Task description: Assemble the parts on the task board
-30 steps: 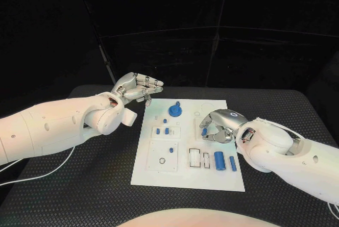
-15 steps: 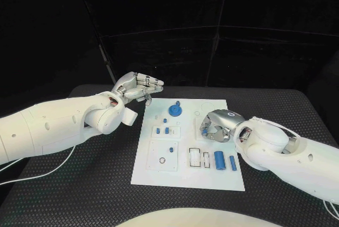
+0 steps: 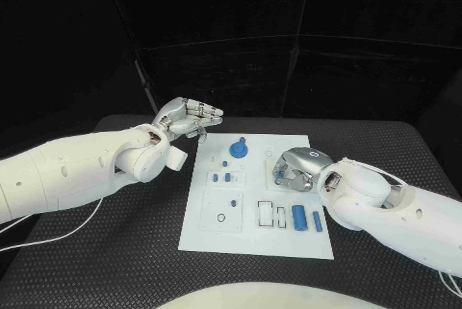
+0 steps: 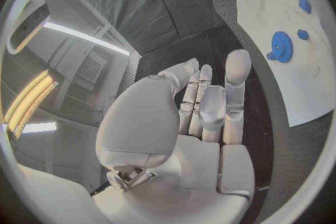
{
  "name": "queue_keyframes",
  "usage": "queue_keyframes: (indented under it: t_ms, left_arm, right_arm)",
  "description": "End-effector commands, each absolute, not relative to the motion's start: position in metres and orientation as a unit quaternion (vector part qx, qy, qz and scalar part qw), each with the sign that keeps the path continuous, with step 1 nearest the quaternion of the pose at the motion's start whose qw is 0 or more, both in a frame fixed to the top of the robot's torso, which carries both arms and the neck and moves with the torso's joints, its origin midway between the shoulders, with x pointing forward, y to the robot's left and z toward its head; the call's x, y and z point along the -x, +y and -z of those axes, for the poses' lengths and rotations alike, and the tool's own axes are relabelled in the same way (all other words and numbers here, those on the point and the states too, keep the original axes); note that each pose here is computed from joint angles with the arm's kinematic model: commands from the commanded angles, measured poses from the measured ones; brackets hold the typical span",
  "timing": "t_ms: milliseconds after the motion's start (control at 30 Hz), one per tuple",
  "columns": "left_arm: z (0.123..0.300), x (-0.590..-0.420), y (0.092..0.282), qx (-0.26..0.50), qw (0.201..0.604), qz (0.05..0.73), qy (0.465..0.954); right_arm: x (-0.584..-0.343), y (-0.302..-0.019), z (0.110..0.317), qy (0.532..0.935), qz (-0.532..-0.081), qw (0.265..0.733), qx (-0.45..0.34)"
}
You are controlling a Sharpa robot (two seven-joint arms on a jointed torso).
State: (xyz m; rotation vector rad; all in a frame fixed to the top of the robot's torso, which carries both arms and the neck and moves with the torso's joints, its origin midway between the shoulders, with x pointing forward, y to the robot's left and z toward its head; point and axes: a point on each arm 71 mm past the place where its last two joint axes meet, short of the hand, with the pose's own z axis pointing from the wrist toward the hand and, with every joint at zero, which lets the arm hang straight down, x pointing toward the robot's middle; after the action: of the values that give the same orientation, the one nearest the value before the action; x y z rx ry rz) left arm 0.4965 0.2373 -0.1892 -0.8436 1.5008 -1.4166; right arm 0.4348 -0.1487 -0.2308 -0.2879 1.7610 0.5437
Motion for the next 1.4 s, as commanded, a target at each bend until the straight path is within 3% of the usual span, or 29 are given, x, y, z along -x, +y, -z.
queue_keyframes:
  t_ms: [33,667,900,1133,1400]
  left_arm:
    - [0.188,-0.496,0.236,0.338,0.437,0.576,0.603]
    - [0.189,-0.496,0.237,0.338,0.437,0.576,0.602]
    - [0.189,-0.496,0.237,0.338,0.436,0.576,0.603]
    - [0.189,-0.495,0.235,0.338,0.436,0.577,0.603]
    - [0.188,-0.495,0.232,0.336,0.434,0.579,0.603]
  right_arm:
    - [-0.435,-0.149,0.225,0.738,-0.232,0.620,0.126]
    - [-0.410,-0.140,0.190,0.691,-0.292,0.651,0.117]
    - [-0.401,-0.125,0.179,0.687,-0.330,0.638,0.109]
    - [-0.397,-0.098,0.179,0.685,-0.372,0.617,0.108]
    - [-0.380,-0.065,0.204,0.693,-0.410,0.575,0.145]
